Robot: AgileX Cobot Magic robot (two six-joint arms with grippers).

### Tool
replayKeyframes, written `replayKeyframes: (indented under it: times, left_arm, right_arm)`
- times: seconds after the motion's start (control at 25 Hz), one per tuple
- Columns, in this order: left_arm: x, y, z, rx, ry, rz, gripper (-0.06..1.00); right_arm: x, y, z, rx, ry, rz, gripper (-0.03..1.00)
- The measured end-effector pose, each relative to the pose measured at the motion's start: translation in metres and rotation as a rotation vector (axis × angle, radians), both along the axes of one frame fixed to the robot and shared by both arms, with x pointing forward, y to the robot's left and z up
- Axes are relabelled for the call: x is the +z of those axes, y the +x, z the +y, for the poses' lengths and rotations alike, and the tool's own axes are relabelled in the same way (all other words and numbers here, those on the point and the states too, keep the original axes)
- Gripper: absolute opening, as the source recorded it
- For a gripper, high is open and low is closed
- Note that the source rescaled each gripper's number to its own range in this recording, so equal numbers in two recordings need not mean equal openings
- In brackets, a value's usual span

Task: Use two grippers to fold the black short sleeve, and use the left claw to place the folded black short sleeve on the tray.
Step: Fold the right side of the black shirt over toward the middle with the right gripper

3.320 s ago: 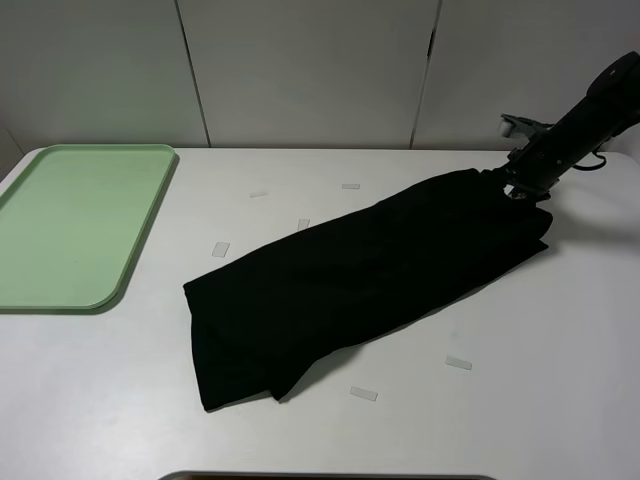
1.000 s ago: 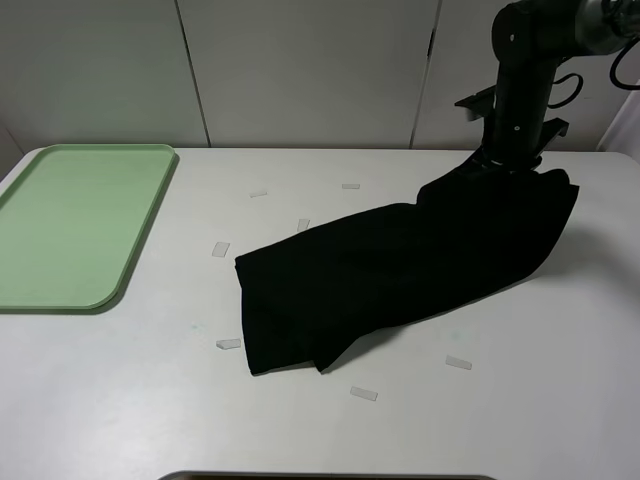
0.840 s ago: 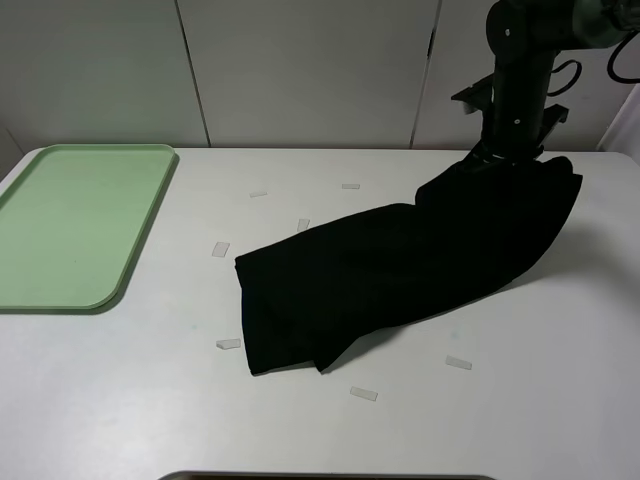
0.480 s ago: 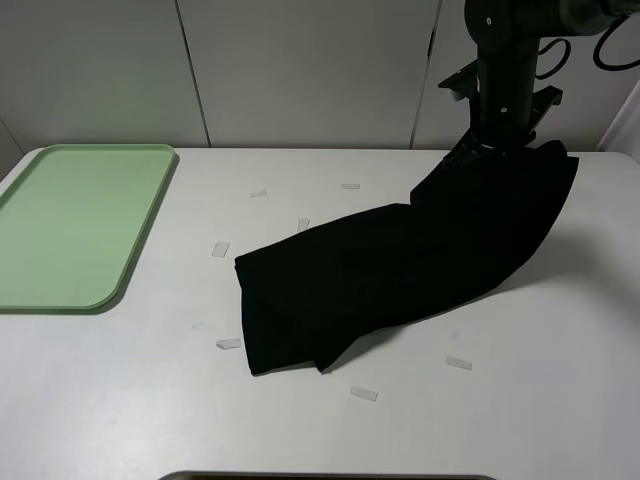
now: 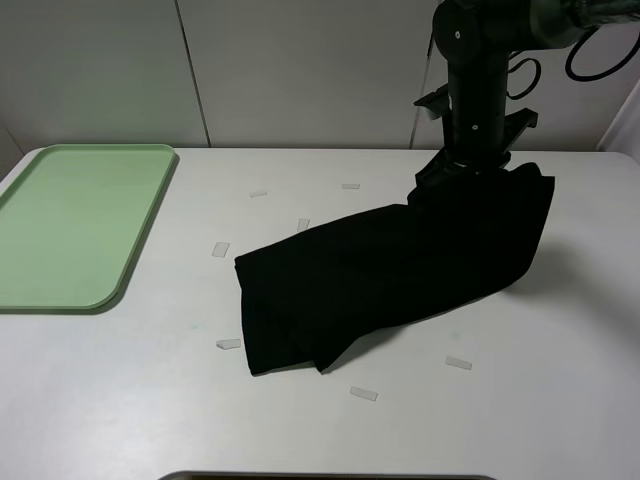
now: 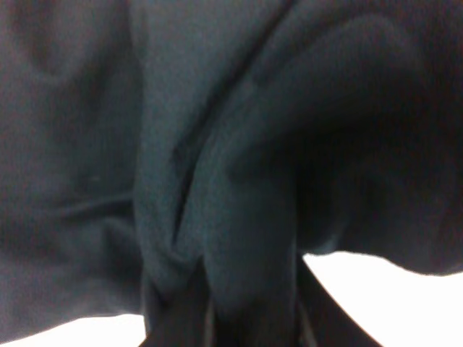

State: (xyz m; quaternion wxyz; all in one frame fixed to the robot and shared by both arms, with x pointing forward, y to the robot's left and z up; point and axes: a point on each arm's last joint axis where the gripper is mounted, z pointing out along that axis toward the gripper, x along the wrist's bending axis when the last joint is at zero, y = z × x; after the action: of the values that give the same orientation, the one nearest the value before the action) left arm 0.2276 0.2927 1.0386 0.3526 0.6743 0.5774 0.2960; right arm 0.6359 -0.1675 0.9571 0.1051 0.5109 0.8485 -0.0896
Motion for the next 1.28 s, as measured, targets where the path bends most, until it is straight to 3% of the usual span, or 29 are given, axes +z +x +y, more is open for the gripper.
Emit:
replayKeyframes:
  times: [0.24, 0.32, 0.4, 0.52, 0.64, 0.84, 1.04, 1.28]
  left_arm:
    - [0.000, 0.000, 0.003, 0.019, 0.028, -0.001, 1.00]
    - [0.000, 0.000, 0.004, 0.029, 0.044, -0.002, 1.00]
    - [0.000, 0.000, 0.006, 0.037, 0.057, -0.002, 1.00]
    - [0.000, 0.000, 0.007, 0.046, 0.070, -0.003, 1.00]
    - [0.000, 0.001, 0.008, 0.050, 0.076, -0.003, 1.00]
    - [0.000, 0.001, 0.008, 0.051, 0.077, -0.003, 1.00]
    - [0.000, 0.001, 0.008, 0.051, 0.078, -0.003, 1.00]
    - [0.000, 0.001, 0.008, 0.051, 0.078, -0.003, 1.00]
  right_arm:
    - [-0.001, -0.010, 0.023, -0.022, 0.122, 0.047, 0.08]
    - [-0.001, -0.013, 0.029, -0.033, 0.163, 0.065, 0.12]
    - [-0.002, -0.015, 0.033, -0.033, 0.186, 0.077, 0.34]
    - [0.003, -0.015, 0.035, -0.015, 0.209, 0.066, 0.80]
    - [0.014, -0.013, 0.036, -0.003, 0.238, 0.004, 0.96]
    - [0.050, -0.011, 0.033, 0.031, 0.250, -0.121, 1.00]
    - [0.097, -0.006, 0.018, 0.088, 0.158, -0.300, 1.00]
    - [0.095, 0.014, -0.029, 0.045, 0.031, -0.363, 1.00]
